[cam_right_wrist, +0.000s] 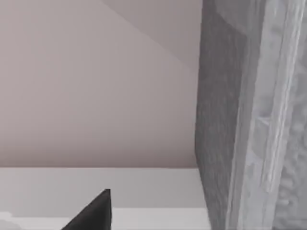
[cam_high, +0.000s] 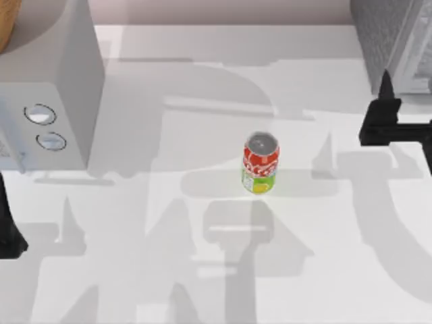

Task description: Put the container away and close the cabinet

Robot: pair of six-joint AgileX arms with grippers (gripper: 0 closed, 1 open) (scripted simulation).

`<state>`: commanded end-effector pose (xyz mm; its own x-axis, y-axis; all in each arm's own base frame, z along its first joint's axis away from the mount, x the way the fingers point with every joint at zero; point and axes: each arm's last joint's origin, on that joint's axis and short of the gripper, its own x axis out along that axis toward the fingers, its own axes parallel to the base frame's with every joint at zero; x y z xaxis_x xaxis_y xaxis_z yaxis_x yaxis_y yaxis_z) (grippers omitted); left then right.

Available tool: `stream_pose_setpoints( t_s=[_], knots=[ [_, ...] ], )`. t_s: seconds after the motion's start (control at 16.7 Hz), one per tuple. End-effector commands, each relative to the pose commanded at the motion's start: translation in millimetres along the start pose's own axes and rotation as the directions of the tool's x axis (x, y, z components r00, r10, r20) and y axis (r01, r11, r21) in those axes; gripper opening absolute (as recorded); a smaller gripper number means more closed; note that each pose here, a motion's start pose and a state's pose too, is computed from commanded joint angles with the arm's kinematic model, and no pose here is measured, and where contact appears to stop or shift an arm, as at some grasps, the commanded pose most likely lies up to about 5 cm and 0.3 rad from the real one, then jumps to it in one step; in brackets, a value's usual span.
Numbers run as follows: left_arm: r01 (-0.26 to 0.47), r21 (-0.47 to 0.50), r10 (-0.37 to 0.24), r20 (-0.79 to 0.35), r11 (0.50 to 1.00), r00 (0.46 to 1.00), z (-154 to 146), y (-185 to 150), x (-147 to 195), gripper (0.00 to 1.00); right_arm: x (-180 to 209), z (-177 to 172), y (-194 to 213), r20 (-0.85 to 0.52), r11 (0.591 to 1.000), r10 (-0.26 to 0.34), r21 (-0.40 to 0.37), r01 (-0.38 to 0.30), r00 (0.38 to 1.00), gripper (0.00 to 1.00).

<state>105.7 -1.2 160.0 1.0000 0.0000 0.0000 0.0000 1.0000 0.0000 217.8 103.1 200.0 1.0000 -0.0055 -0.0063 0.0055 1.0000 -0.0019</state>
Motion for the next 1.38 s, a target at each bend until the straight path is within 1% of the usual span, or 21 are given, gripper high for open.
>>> stream_pose_setpoints(
  t_s=[0.12, 0.3, 0.48, 0.66, 0.84, 0.96, 1.38],
  knots=[
    [0.0, 0.0, 0.0, 0.0, 1.0, 1.0, 0, 0, 0, 1.0, 16, -16, 32, 0.002, 1.0, 0.0, -0.001, 0.0, 1.0, 1.0],
    [0.0, 0.0, 0.0, 0.0, 1.0, 1.0, 0, 0, 0, 1.0, 28, -51, 81, 0.006, 1.0, -0.001, -0.002, 0.001, 1.0, 1.0],
    [0.0, 0.0, 0.0, 0.0, 1.0, 1.0, 0, 0, 0, 1.0, 25, -96, 122, 0.009, 1.0, -0.001, -0.002, 0.001, 1.0, 1.0],
    [0.0, 0.0, 0.0, 0.0, 1.0, 1.0, 0, 0, 0, 1.0, 13, -140, 150, 0.011, 1.0, -0.002, -0.001, 0.002, 1.0, 1.0],
    [0.0, 0.0, 0.0, 0.0, 1.0, 1.0, 0, 0, 0, 1.0, 0, -173, 164, 0.012, 1.0, -0.003, 0.0, 0.003, 1.0, 1.0],
    [0.0, 0.0, 0.0, 0.0, 1.0, 1.0, 0, 0, 0, 1.0, -6, -186, 168, 0.012, 1.0, -0.004, 0.0, 0.004, 1.0, 1.0],
    [0.0, 0.0, 0.0, 0.0, 1.0, 1.0, 0, 0, 0, 1.0, -6, -189, 168, 0.01, 1.0, -0.007, -0.003, 0.007, 1.0, 1.0]
  ],
)
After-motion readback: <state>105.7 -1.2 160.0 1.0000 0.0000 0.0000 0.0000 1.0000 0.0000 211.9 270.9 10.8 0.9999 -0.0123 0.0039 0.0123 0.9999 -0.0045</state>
